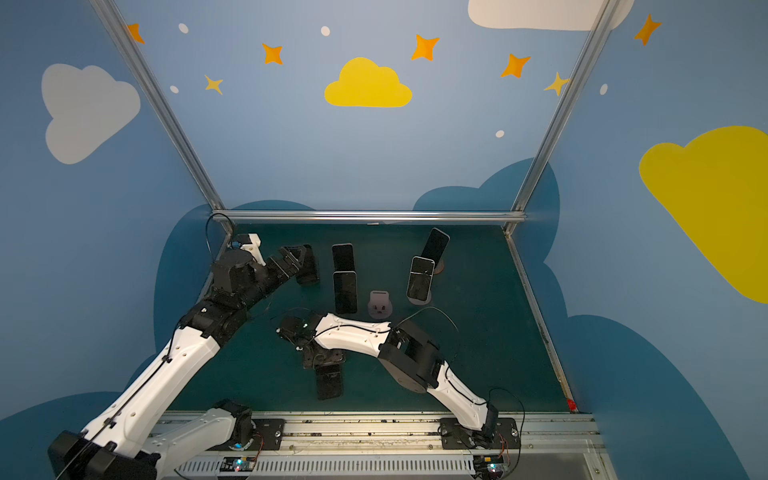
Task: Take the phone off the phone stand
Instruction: 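Lay the phone flat on the table near the robot with the right gripper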
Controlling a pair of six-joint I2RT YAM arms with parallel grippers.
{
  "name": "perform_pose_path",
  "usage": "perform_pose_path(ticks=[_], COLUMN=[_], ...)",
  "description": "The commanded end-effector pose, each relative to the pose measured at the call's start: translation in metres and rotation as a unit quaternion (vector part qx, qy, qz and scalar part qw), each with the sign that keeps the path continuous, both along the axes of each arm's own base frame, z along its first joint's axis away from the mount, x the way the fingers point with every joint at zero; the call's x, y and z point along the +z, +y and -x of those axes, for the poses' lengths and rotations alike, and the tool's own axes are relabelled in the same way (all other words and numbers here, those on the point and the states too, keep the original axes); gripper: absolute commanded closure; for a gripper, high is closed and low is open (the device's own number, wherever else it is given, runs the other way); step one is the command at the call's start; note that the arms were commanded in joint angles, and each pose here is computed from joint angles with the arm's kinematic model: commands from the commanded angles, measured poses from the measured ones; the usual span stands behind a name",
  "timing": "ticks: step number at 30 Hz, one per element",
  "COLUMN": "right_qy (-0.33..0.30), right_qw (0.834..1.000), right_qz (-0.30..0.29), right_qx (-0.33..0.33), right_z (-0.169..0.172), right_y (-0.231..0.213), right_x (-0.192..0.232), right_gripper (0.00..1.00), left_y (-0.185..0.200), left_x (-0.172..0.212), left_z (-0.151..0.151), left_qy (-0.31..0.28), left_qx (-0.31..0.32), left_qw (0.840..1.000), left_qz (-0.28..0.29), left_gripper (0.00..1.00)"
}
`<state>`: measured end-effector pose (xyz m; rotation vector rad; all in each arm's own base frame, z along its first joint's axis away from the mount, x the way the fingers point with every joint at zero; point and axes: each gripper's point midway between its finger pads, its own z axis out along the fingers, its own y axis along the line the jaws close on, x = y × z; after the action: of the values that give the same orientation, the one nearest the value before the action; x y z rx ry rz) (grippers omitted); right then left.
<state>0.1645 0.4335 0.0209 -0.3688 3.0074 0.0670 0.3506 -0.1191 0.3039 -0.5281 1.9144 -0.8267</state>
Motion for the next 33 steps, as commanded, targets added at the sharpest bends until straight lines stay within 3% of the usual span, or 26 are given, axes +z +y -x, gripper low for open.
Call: perform_pose_path(ticks=[1, 12, 33], right_qy=[0.018, 0.019, -0.016], right_qw=[0.999, 0.997, 0.998], right_qz=[0.042, 0.071, 0.031], right_qx=[-0.005, -0.006, -0.049], right_z=[-0.001, -0.001, -0.013], right_y=[-0.015, -0.018, -0.009], right_x=[-0.019, -0.032, -0.021], right_gripper=[0.38, 0.29, 0.22], left_y=[-0.001, 0.001, -0.003], left_x=[0.001, 0.001, -0.003], left_z=[-0.002, -0.003, -0.005], left_qy=[-0.005, -0.003, 0.006], left_qx=[-0.002, -0.002, -0.008], left_qw=[1.000, 1.000, 1.000], left_qz=[0.001, 0.006, 0.013], left_gripper=[0.00, 0.00, 0.00])
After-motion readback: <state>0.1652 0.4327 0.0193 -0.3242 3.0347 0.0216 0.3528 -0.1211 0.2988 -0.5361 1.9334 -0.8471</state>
